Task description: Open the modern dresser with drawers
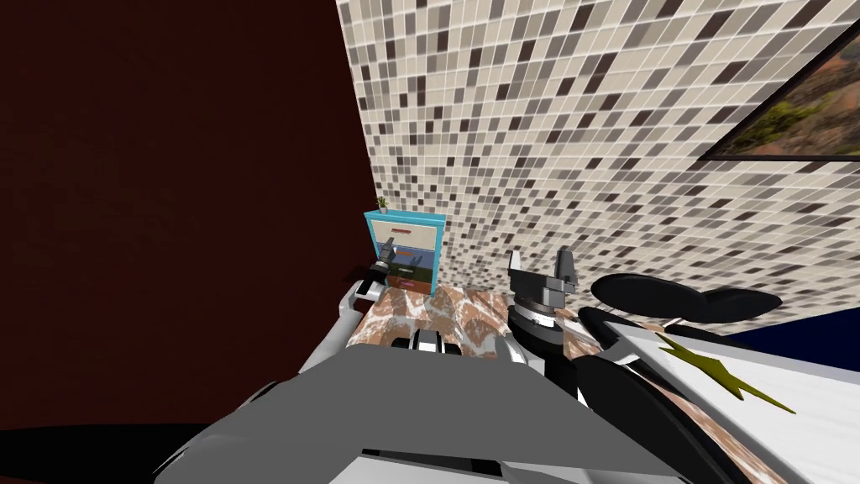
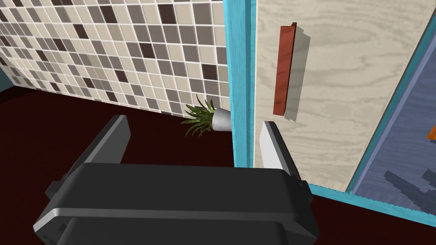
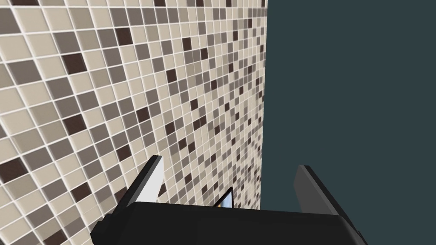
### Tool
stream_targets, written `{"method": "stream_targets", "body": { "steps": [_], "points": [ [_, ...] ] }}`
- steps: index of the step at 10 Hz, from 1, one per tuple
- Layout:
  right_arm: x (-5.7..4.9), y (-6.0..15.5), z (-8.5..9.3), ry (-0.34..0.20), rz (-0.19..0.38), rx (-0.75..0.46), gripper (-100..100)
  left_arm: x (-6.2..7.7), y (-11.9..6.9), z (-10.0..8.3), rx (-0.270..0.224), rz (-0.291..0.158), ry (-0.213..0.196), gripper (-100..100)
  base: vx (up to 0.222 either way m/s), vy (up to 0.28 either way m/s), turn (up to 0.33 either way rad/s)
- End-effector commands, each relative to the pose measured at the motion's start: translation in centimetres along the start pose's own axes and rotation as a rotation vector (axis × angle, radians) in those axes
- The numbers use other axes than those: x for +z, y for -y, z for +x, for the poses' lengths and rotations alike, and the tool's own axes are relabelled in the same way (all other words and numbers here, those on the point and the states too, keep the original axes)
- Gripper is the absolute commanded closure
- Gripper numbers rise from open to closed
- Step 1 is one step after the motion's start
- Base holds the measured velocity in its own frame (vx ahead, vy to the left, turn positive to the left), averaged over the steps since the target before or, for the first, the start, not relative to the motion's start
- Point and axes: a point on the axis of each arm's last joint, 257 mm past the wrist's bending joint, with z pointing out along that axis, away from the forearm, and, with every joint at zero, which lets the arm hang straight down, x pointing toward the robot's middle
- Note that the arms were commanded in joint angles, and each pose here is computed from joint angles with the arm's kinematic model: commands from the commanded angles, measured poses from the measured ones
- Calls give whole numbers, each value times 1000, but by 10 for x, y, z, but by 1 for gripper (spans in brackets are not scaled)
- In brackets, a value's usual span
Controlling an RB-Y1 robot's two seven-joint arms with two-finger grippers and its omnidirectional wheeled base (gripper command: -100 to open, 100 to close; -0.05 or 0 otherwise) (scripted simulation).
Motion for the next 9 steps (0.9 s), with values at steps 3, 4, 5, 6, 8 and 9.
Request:
{"method": "stream_targets", "body": {
  "steps": [3,4,5,6,8,9],
  "points": [
    [0,0,0,0,0,0,0,23,-30,-5,-1,-89,-6,-100,7,13,-54],
    [0,0,0,0,0,0,0,33,-39,-6,-1,-119,-7,-100,6,10,-90],
    [0,0,0,0,0,0,0,41,-46,-7,-1,-146,-6,-100,12,17,-137],
    [0,0,0,0,0,0,0,42,-50,-7,-1,-153,-5,-100,9,17,-42],
    [0,0,0,0,0,0,0,60,-64,-12,2,-209,-1,-100,7,16,-109],
    [0,0,0,0,0,0,0,67,-73,-15,5,-239,3,-100,9,23,-131]
  ]
}}
